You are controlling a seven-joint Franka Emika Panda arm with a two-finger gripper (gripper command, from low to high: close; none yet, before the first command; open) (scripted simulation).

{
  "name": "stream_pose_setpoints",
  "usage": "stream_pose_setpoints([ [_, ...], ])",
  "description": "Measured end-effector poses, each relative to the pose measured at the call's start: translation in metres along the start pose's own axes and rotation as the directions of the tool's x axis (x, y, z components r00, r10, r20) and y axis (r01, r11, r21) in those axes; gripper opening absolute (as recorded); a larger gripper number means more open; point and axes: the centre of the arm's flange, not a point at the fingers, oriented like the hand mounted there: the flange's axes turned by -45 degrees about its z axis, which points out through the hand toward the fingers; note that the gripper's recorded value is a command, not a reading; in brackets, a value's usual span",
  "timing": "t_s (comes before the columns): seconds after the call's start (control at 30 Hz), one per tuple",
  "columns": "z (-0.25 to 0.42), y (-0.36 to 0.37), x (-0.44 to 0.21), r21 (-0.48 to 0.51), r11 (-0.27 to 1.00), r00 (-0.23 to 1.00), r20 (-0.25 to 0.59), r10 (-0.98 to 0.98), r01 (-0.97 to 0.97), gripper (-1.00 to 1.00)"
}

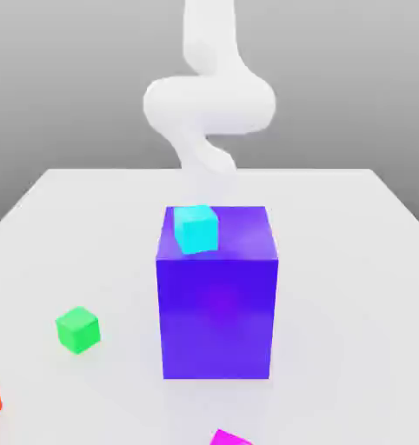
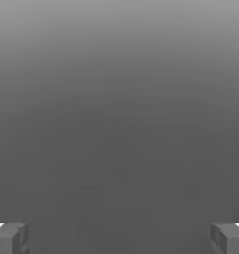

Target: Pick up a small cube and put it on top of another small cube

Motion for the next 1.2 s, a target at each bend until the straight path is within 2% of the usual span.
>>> stream_pose_setpoints([
  [0.23,0.126,-0.006,-0.005,-0.051,0.995,0.981,0.172,0.095,-0.087,0.00],
  [0.5,0.262,-0.009,-0.047,-0.123,0.977,0.915,0.348,0.204,-0.171,0.00],
  [0.93,0.447,-0.014,-0.190,-0.265,0.924,0.718,0.583,0.382,-0.276,0.00],
  [1.1,0.502,-0.014,-0.245,-0.286,0.914,0.683,0.607,0.405,-0.287,0.00],
  [1.13,0.510,-0.014,-0.254,-0.287,0.914,0.683,0.608,0.405,-0.287,-1.00],
  [1.2,0.510,-0.014,-0.254,-0.287,0.914,0.683,0.608,0.405,-0.287,-1.00],
])
